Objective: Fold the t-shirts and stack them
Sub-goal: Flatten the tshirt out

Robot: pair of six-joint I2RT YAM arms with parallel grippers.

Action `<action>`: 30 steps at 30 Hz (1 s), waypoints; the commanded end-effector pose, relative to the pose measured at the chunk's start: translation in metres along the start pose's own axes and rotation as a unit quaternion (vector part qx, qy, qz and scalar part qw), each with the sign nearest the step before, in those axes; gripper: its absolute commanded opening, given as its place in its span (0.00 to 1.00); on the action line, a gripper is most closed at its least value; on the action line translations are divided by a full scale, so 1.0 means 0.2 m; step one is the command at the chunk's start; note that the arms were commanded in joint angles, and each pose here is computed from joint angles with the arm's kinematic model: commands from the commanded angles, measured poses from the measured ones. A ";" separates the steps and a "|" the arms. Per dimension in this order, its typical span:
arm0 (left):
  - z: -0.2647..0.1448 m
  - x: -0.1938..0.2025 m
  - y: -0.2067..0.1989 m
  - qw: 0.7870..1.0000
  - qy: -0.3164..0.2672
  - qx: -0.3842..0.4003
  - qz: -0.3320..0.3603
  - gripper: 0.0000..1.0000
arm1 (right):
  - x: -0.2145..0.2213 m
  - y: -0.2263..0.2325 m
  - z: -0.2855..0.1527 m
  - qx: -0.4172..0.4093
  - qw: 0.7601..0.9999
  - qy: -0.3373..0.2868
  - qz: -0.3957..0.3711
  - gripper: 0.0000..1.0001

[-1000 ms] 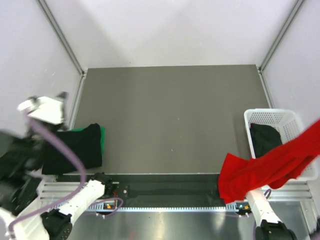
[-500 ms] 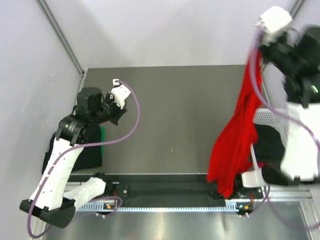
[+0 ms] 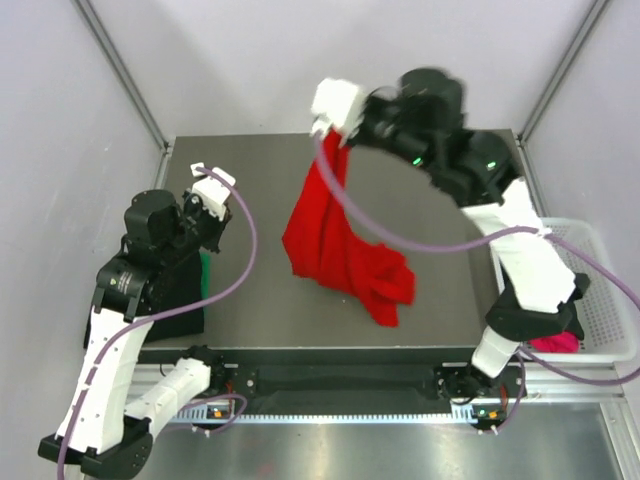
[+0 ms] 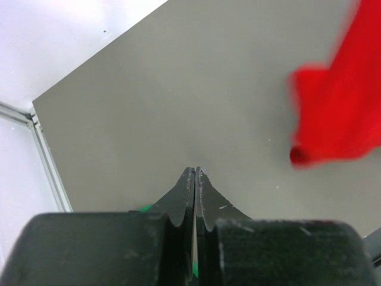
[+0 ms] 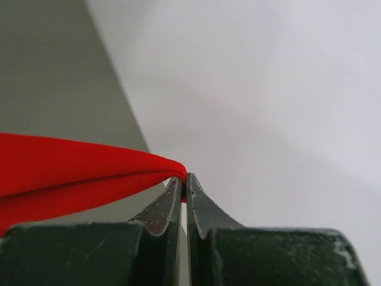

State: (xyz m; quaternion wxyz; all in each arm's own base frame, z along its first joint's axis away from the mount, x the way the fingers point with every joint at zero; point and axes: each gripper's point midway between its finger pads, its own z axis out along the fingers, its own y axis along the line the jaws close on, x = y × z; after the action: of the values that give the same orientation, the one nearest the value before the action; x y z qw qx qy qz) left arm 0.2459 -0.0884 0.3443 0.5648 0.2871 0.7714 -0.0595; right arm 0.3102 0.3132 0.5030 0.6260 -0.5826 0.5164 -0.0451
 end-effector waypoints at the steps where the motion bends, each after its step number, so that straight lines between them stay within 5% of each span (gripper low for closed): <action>1: -0.03 -0.11 0.02 0.999 -0.040 -0.007 -0.010 0.00 | 0.25 -0.49 -0.22 0.160 0.985 0.050 0.049 0.00; 7: 0.02 -0.11 -0.10 0.997 -0.042 0.068 -0.016 0.03 | 0.84 -0.52 -0.11 0.163 0.968 0.166 0.089 0.00; 8: 0.03 -0.11 -0.16 0.993 -0.041 0.105 -0.020 0.07 | 0.95 -0.47 -0.05 0.153 0.967 0.185 0.089 0.00; 9: 0.04 -0.10 -0.20 0.991 -0.041 0.124 -0.025 0.24 | 1.03 -0.46 -0.04 0.157 0.962 0.203 0.093 0.00; 13: 0.13 -0.02 -0.35 0.975 -0.012 0.212 -0.059 0.44 | 1.31 -0.38 0.10 0.147 0.947 0.254 0.129 0.00; 17: 0.34 0.15 -0.48 0.962 0.061 0.258 -0.061 0.48 | 1.50 -0.34 0.18 0.156 0.928 0.303 0.149 0.00; 25: 0.63 0.21 -0.81 0.943 0.139 0.295 0.066 0.52 | 1.84 -0.29 0.13 0.165 0.896 0.371 0.181 0.00; 28: 0.67 0.27 -1.02 0.924 0.168 0.328 0.103 0.59 | 1.99 -0.26 0.07 0.171 0.878 0.396 0.206 0.00; 30: 0.69 0.33 -1.16 0.912 0.186 0.346 0.117 0.73 | 2.08 -0.23 0.02 0.162 0.872 0.402 0.228 0.00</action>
State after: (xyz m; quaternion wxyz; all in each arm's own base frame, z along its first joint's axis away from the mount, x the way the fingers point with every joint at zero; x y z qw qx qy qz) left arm 0.2356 -0.2927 0.1804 0.2708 0.5323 0.7724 -0.2163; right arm 0.5301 0.0592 0.2816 0.4261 -0.3247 0.8162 -0.2161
